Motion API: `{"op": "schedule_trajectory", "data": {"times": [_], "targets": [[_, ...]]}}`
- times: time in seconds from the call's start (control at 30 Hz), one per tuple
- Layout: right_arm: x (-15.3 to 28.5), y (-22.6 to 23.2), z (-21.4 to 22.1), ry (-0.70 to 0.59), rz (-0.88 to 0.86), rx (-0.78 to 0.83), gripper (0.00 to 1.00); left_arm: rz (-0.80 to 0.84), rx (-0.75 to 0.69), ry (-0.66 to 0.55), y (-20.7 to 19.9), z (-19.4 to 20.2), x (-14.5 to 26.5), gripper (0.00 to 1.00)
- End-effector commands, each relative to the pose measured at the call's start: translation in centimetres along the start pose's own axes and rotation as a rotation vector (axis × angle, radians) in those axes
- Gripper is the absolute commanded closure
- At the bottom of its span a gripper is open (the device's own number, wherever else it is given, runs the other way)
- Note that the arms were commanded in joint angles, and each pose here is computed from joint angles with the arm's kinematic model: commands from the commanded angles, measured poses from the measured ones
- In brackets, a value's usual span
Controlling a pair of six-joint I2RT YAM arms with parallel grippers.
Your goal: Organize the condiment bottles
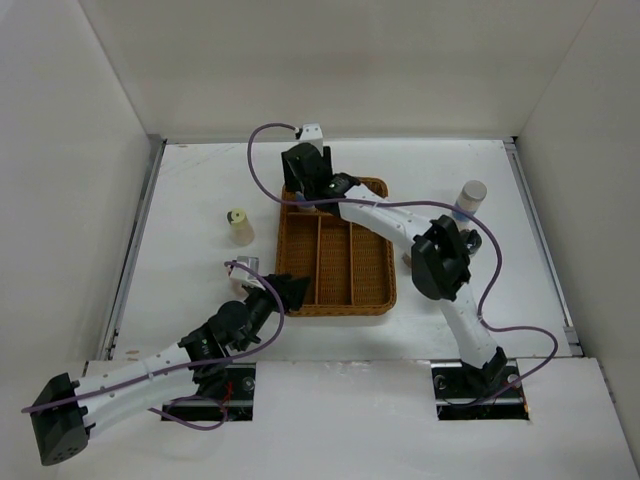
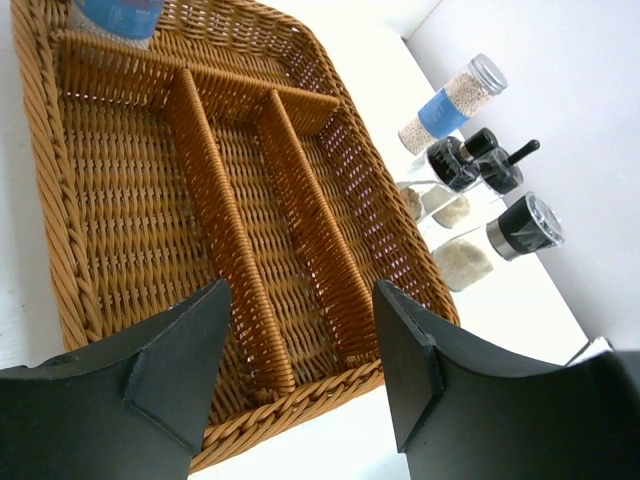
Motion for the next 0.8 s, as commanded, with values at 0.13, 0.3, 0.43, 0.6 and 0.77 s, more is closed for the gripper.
{"op": "schedule_trajectory", "data": {"times": [0.13,0.3,0.43,0.6,0.77], "targets": [[2.7,1.8,-3.5,-0.139,-0.084,-0.114,0.13,0.028,0.031,-0.023,-0.4,-0.4,-0.1,0.43],[7.3,0.5,-8.0,-0.237,-0.124,-0.161,0.06,0.021,0.022,-0.02,-0.2,-0.3,-0.1,0.43],[12.3,-2.3,-11.4,-0.344,-0.125,-0.198,0.05,0.004,0.02,-0.018,0.0,-0.2,-0.2,0.43],[15.9,-10.2,-12.9,-0.413,0.012,-0.204,0.08,-0.003,0.014,-0.015,0.0,-0.1,-0.3,0.4],[16.6,-21.3,-11.5,-0.418,0.349,-0.246,0.19,0.0,0.008,-0.012,-0.1,0.0,-0.4,0.39]]}}
Point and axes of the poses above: each gripper's point midway between its finger pads, its own x axis back along the fingers, its own y axis along the line the jaws close on, z = x × y, the point moved 10 cm from there along x, back along the fingers, and after that the axes turned 7 degrees about -x, right-handed, at the moved point
